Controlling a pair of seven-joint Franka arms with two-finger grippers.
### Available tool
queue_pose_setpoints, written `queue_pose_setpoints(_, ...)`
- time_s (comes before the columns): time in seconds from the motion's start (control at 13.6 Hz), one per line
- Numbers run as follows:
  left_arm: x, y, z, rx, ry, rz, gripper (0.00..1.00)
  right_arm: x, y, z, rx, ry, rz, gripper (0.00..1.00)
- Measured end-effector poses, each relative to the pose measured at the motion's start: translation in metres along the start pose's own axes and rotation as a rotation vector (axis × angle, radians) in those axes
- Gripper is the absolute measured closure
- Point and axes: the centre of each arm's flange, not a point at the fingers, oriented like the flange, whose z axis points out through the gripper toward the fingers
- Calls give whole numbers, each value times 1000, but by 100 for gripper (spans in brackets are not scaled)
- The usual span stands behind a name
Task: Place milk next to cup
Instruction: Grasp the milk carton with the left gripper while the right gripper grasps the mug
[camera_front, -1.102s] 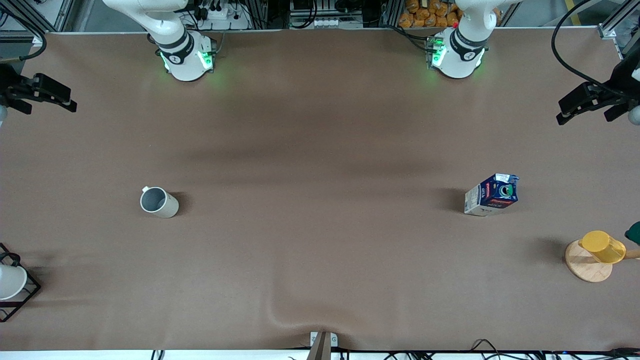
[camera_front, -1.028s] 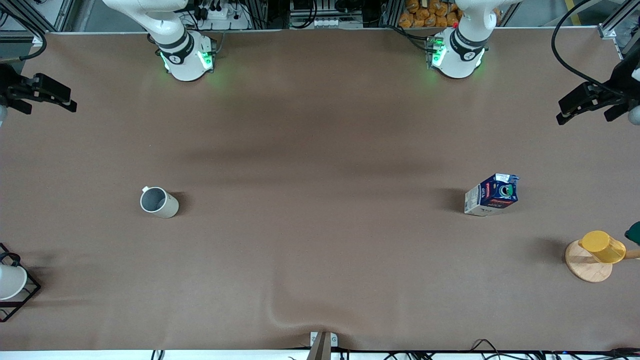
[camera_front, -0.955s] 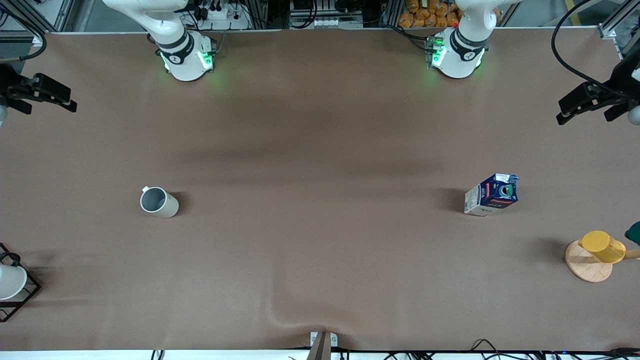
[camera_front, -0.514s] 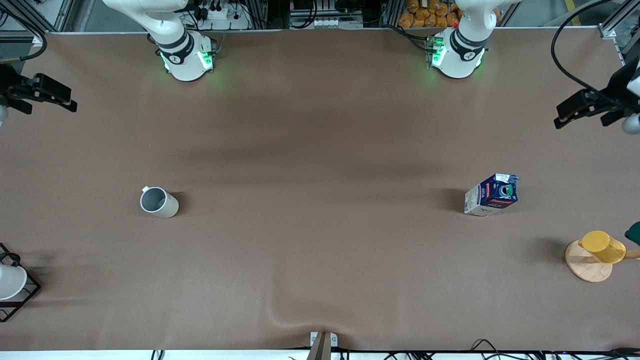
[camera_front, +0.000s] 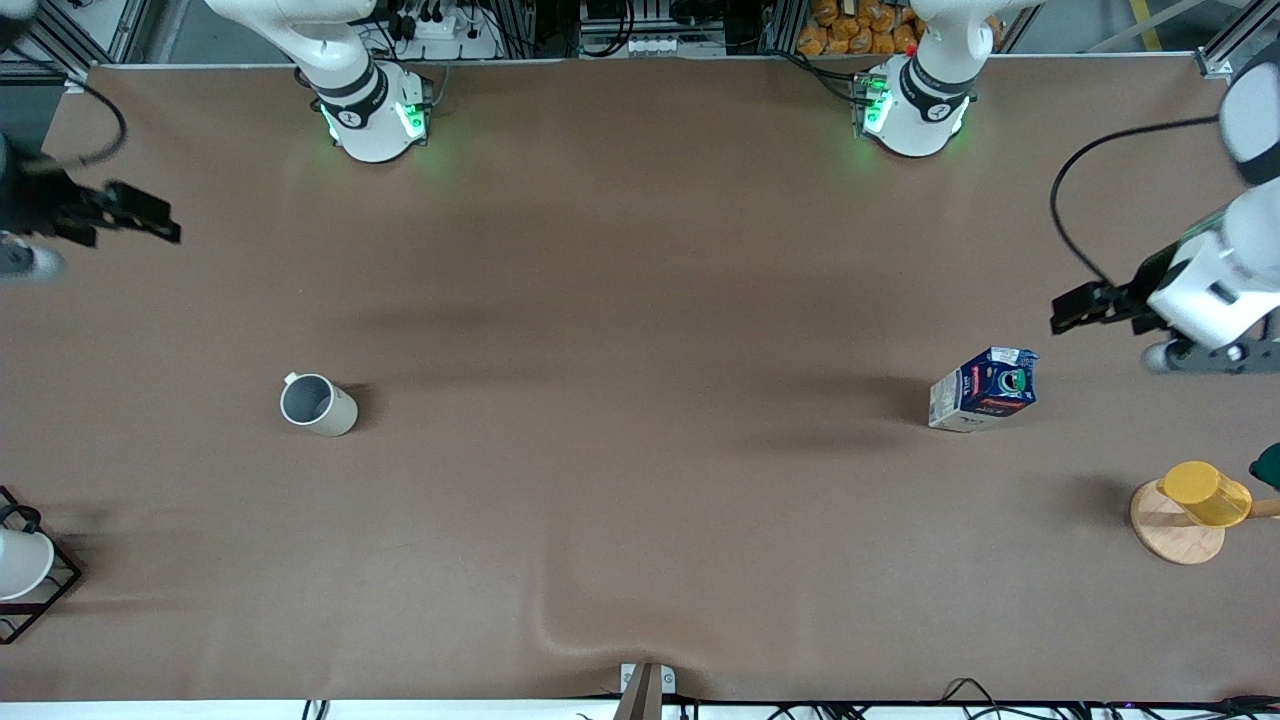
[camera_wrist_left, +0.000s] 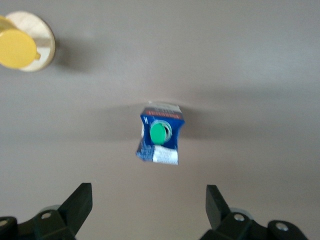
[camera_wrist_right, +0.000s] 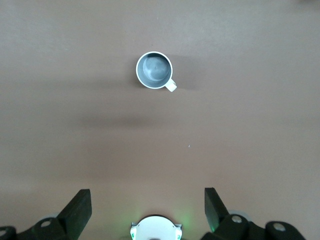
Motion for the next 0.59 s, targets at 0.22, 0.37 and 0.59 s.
queue_pose_setpoints(0.22,5,12,42,-2,-4,27,0,63,1,77,-2,-45,-4,0)
queue_pose_setpoints(0.37,8,15,64,-7,-9,35,0,90,-5,114,-6,-58,-15,0)
queue_pose_setpoints(0.59,8,15,90,-1,-1,55,0,116,-17,154,-12,-60,-35,0)
